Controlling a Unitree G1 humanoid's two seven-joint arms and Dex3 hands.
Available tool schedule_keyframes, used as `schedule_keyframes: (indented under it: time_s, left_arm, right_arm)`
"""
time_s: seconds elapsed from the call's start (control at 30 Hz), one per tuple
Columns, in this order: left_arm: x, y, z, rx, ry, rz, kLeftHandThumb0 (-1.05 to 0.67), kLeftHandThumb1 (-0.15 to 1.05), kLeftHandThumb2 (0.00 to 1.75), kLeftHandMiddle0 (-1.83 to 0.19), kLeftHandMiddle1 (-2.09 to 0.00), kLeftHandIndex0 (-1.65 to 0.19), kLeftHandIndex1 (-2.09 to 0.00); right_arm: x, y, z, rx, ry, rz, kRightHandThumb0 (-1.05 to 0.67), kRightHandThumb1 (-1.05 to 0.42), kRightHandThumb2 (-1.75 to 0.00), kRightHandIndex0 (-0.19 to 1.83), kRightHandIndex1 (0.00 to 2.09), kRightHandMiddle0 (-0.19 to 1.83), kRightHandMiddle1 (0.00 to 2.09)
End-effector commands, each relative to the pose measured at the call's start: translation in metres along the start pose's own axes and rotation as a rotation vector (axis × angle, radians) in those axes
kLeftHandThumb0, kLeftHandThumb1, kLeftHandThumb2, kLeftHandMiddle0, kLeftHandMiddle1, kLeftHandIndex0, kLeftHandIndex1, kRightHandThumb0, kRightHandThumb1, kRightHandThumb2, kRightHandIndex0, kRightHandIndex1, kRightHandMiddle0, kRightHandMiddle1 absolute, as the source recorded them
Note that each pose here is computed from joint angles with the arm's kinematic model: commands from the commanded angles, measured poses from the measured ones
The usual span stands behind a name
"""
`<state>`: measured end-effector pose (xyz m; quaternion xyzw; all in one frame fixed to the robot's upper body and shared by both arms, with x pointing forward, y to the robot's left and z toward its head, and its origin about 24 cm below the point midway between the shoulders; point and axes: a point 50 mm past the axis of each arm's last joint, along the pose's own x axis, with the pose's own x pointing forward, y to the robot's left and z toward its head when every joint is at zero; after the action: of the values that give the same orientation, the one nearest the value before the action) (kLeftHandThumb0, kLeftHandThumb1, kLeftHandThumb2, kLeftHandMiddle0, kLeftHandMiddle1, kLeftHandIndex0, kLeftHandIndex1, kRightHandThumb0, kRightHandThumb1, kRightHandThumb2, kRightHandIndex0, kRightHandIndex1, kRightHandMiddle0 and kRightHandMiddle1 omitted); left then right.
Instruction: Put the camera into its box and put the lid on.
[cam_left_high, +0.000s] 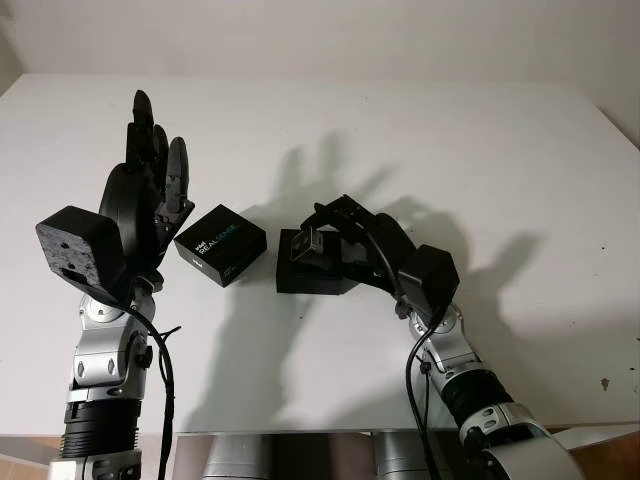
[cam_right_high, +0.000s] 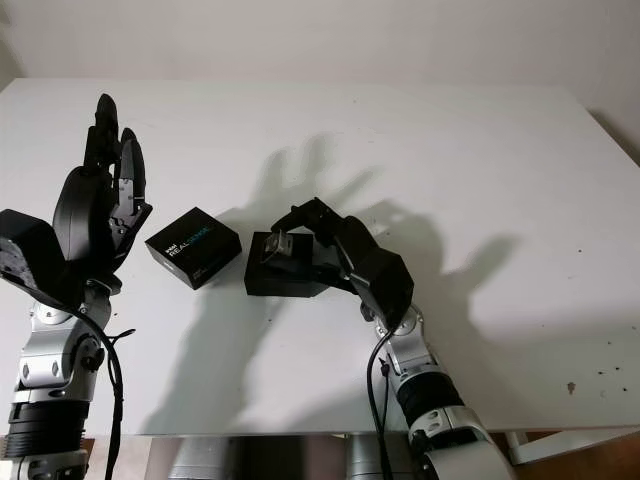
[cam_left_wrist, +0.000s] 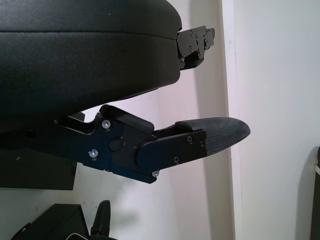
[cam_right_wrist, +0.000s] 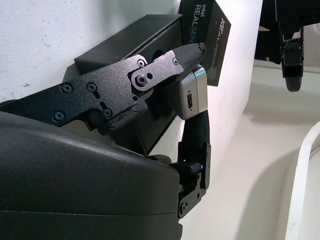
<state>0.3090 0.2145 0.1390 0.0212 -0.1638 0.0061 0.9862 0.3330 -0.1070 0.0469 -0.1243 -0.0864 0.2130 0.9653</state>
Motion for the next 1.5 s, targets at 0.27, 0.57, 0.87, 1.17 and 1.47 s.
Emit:
schedule_keyframes:
  time_s: [0.27, 0.57, 0.87, 1.17, 1.47]
  left_arm:
    - [0.000, -0.001, 0.004, 0.003, -0.023, 0.009, -0.68, 1.05, 0.63, 0.19, 0.00, 0.19, 0.00]
    - [0.000, 0.002, 0.005, 0.010, -0.031, 0.011, -0.68, 1.05, 0.63, 0.19, 0.00, 0.19, 0.00]
    - [0.000, 0.003, 0.005, 0.011, -0.027, 0.000, -0.68, 1.05, 0.63, 0.19, 0.00, 0.19, 0.00]
    - [0.000, 0.003, 0.005, 0.012, -0.019, -0.001, -0.67, 1.05, 0.62, 0.19, 0.00, 0.19, 0.00]
    - [0.001, 0.002, 0.004, 0.014, -0.016, -0.010, -0.68, 1.05, 0.62, 0.19, 0.00, 0.19, 0.00]
  right_arm:
    - [0.000, 0.008, -0.002, -0.026, 0.015, 0.051, -0.52, -0.93, -0.05, 0.30, 0.05, 0.37, 1.49]
    - [-0.006, -0.004, 0.013, -0.461, -0.012, 0.221, -0.66, -0.90, -0.05, 0.01, 0.04, 0.12, 0.50]
    - [-0.014, -0.017, 0.031, -0.660, -0.016, 0.205, -0.68, -0.96, -0.07, -0.14, 0.02, 0.05, 0.20]
    - [-0.022, -0.026, 0.051, -0.755, -0.055, 0.123, -0.68, -0.98, -0.06, -0.19, 0.01, -0.03, 0.11]
    - [-0.016, -0.044, 0.090, -0.801, -0.177, -0.011, -0.65, -0.95, -0.05, 0.20, 0.18, 0.17, 0.16]
